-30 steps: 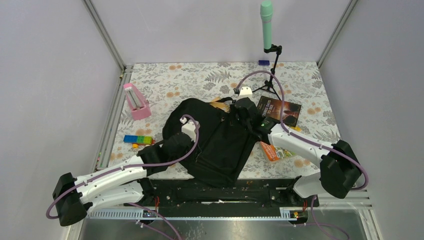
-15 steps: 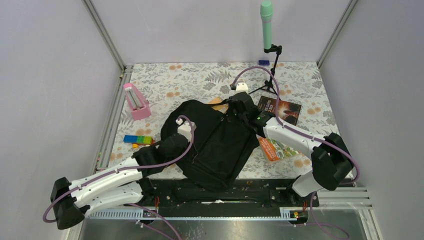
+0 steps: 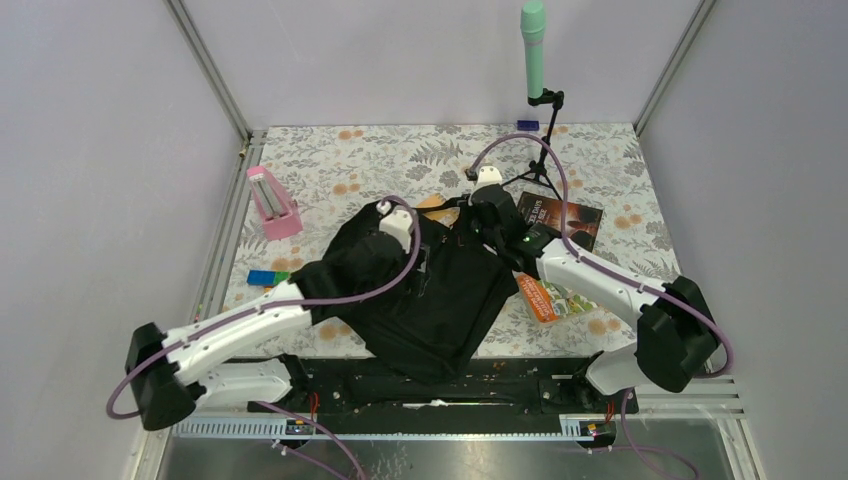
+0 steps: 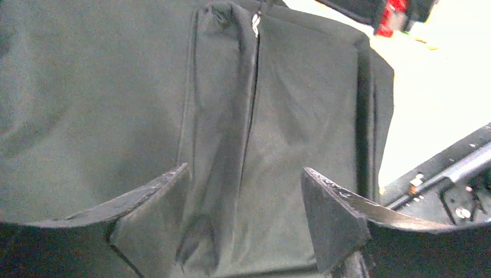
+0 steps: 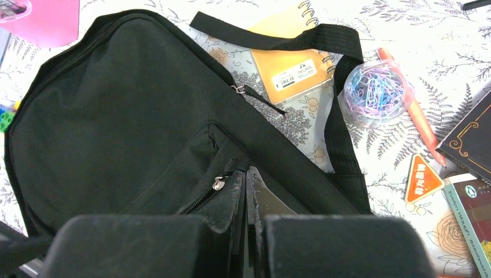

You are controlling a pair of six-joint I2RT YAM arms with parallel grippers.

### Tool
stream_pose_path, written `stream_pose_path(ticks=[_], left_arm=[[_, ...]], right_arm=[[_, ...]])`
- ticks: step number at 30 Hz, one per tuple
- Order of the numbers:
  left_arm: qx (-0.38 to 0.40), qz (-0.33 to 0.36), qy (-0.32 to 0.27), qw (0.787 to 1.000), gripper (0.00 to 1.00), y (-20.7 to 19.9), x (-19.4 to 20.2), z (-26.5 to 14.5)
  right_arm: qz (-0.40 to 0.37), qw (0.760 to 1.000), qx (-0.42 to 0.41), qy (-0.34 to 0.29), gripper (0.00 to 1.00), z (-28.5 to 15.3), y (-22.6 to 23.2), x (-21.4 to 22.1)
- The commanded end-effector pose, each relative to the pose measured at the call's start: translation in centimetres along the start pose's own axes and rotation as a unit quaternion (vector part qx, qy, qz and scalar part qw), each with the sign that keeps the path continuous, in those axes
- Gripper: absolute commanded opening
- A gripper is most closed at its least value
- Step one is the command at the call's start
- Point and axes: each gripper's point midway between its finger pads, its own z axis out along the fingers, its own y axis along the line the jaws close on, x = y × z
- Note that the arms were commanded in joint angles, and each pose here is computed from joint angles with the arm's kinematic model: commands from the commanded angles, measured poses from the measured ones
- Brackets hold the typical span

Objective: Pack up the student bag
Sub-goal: Unzip the student bag at the center of the board.

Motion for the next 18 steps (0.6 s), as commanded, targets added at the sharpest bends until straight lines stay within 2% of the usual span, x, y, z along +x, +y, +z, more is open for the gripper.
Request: stream_pose_path(ticks=[1,9,18], left_arm=[[-0.041,0.027,-0.001,0.999,0.69,0.8,-2.0,2.7],[-0.063,0.031,0.027,0.997,0.57,2.1,-1.9,5.1],[-0.103,0.046,0.056,0.992,0.50,3.7,-0.8,5.7]], right_arm=[[-0.001,1.000,-0.015,-0.011,0.00,-1.5,0.5,-0.4],[0.004,0.999,-0.037,-0.036,0.00,-2.5,1.1,-1.2],[-0.001,0.998,-0.047,-0.040,0.00,-2.8,1.4,-1.6]])
